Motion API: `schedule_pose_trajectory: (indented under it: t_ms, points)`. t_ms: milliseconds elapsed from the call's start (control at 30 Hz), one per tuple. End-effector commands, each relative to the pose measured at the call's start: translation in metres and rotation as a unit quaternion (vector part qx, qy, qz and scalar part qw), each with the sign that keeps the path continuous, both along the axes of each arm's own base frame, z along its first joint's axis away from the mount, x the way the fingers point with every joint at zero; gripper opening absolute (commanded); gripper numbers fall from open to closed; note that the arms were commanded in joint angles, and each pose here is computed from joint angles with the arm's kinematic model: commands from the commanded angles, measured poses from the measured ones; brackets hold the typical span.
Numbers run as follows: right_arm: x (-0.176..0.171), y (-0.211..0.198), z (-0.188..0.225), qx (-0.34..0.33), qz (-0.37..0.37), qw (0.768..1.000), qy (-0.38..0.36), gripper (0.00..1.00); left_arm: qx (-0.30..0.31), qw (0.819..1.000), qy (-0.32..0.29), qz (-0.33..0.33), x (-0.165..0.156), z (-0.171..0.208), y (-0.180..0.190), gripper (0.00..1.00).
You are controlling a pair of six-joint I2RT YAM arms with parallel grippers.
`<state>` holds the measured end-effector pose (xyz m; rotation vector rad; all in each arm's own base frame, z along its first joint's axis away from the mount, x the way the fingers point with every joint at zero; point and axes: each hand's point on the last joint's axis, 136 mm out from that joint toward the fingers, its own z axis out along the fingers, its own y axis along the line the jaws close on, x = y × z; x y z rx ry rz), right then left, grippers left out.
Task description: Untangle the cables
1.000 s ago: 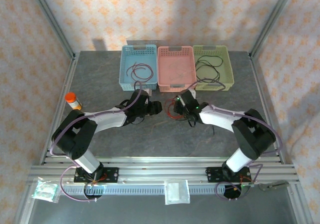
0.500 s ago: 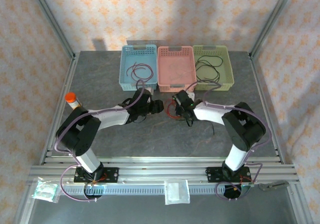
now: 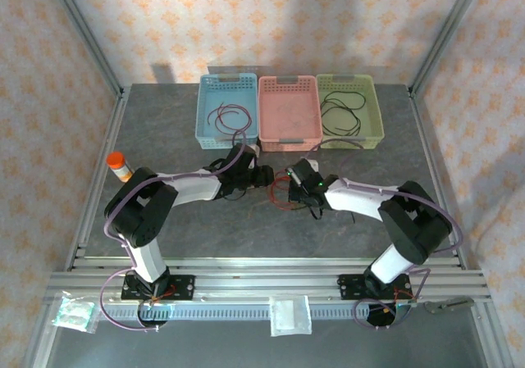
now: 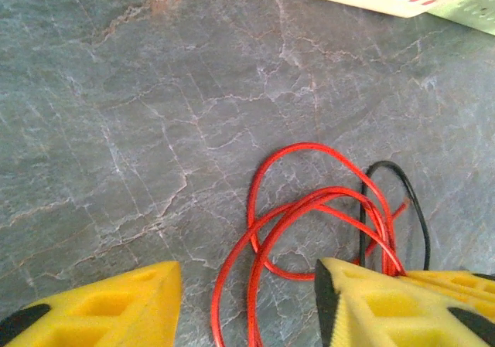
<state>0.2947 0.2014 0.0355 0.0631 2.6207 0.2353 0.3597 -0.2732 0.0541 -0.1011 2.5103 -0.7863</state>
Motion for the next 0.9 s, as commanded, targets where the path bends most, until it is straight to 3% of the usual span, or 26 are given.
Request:
schedule_pose_trajectory:
  t_ms: [0,200,867]
  points:
    - [-0.003,-0.010,0.002,-0.018,-0.008,1.000,-0.003,0.09,0.021,1.000,0.016,-0.010,-0.004,-0.010,-0.001,0.44]
    - [-0.001,-0.008,0.001,-0.015,-0.013,1.000,-0.003,0.08,0.030,0.999,0.035,-0.022,-0.011,-0.018,-0.003,0.32]
    - [0.003,-0.006,0.001,-0.013,-0.016,1.000,-0.006,0.06,0.033,0.996,0.065,-0.044,-0.020,-0.039,-0.014,0.19]
